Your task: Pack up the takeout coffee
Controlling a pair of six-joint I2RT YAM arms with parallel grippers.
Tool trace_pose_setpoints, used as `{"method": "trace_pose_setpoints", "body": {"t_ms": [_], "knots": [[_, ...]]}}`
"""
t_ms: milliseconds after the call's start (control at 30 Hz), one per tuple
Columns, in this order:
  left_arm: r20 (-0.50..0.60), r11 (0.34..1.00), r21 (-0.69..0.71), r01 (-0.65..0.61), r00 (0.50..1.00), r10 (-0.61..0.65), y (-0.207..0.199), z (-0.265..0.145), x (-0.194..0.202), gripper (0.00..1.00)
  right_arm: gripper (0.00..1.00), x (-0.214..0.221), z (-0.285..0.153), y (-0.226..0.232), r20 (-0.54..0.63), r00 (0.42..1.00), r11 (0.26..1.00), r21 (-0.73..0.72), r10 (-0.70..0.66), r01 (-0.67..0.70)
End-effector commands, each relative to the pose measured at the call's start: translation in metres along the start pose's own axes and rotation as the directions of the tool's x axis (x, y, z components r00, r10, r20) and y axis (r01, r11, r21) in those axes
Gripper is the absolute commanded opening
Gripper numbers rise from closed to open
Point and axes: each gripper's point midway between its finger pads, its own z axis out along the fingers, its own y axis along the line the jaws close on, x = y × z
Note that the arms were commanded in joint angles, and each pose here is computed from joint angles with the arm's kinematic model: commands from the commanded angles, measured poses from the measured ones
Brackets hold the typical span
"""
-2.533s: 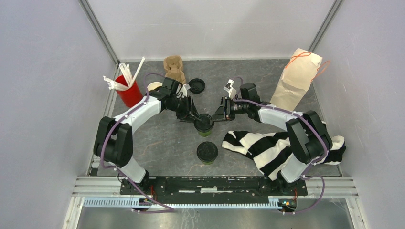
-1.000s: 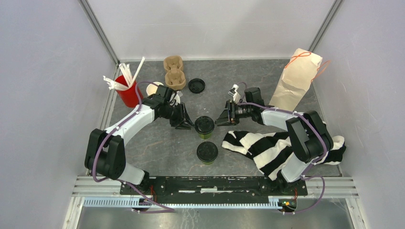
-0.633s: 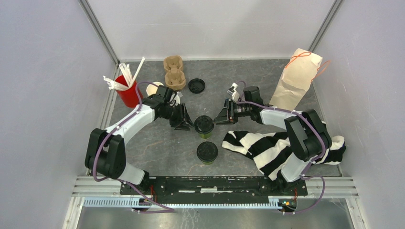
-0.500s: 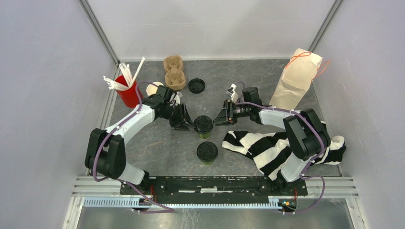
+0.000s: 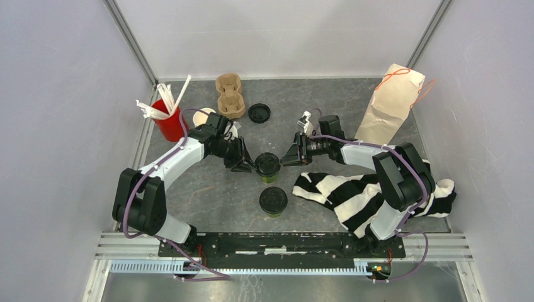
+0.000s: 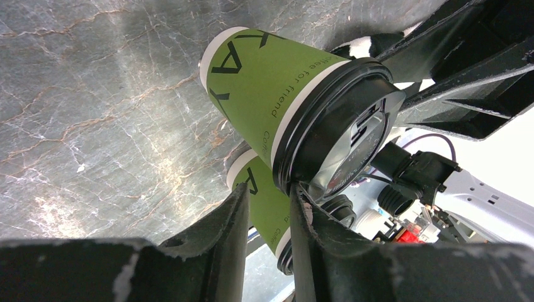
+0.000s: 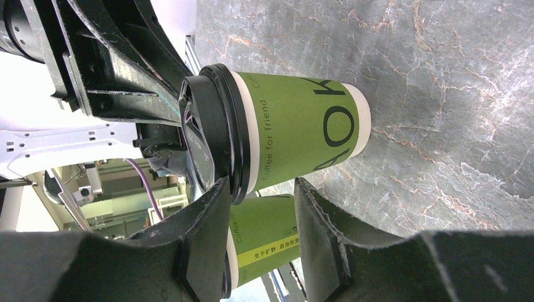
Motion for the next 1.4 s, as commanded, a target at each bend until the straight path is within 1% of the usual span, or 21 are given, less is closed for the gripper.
{"method": "trace_pose_setpoints", "body": {"t_ms": [0,133,233,367,467,567,633,700,767,833,900,1000,1167,1300,1367], "knots": [[-0.052,0.974,-0.228,0.001,0.999,-0.013,0.061,0.012,0.018,0.34,0.47,0.024,0.004,-0.047,-0.017,1.0,0.991,0.132,0.01,-0.008],[-0.077,0.938,-0.345,-0.008,0.997,-0.019,0.094,0.017,0.027,0.33,0.47,0.059,-0.001,-0.088,-0.053,0.997,0.97,0.24,0.057,-0.043],[-0.125,0.917,-0.4,-0.005,0.991,-0.049,0.118,0.024,0.045,0.32,0.47,0.077,-0.005,-0.104,-0.071,0.995,0.957,0.285,0.071,-0.048],[-0.116,0.899,-0.437,-0.009,0.992,-0.046,0.13,0.028,0.044,0.31,0.47,0.075,-0.006,-0.106,-0.072,0.996,0.955,0.295,0.058,-0.035],[-0.128,0.892,-0.452,0.007,0.989,-0.073,0.138,0.035,0.047,0.3,0.47,0.072,-0.004,-0.113,-0.079,0.996,0.948,0.319,0.046,-0.019],[-0.148,0.883,-0.468,0.018,0.984,-0.099,0.146,0.041,0.054,0.29,0.47,0.079,-0.005,-0.125,-0.098,0.993,0.936,0.353,0.06,-0.022],[-0.143,0.878,-0.478,0.02,0.985,-0.101,0.148,0.04,0.054,0.28,0.47,0.084,-0.009,-0.132,-0.107,0.992,0.925,0.38,0.061,-0.016],[-0.134,0.892,-0.452,0.014,0.987,-0.084,0.139,0.038,0.049,0.28,0.47,0.083,-0.01,-0.125,-0.116,0.992,0.932,0.363,0.055,-0.009],[-0.096,0.927,-0.375,-0.002,0.995,-0.037,0.114,0.033,0.034,0.28,0.48,0.072,-0.008,-0.101,-0.106,0.994,0.955,0.296,0.026,0.007],[-0.036,0.956,-0.294,-0.028,0.999,0.019,0.083,0.022,0.014,0.31,0.49,0.054,-0.006,-0.071,-0.09,0.996,0.975,0.219,-0.014,0.034],[0.005,0.973,-0.225,-0.047,0.999,0.05,0.055,0.013,-0.003,0.33,0.51,0.032,-0.006,-0.042,-0.062,0.996,0.985,0.152,-0.071,0.08],[0.05,0.987,-0.15,-0.054,0.997,0.062,0.026,0.005,-0.02,0.35,0.54,0.013,-0.009,-0.01,-0.032,0.995,0.992,0.086,-0.092,0.095],[0.097,0.993,-0.096,-0.069,0.992,0.078,0.003,-0.005,-0.034,0.36,0.57,-0.008,-0.012,0.02,0.008,0.992,0.991,0.024,-0.129,0.129],[0.136,0.994,-0.072,-0.081,0.987,0.091,-0.01,-0.014,-0.042,0.41,0.59,-0.014,-0.016,0.034,0.022,0.988,0.988,0.004,-0.152,0.152],[0.154,0.995,-0.051,-0.089,0.983,0.096,-0.019,-0.021,-0.045,0.43,0.61,-0.014,-0.019,0.037,0.014,0.986,0.986,0.018,-0.165,0.165]]}}
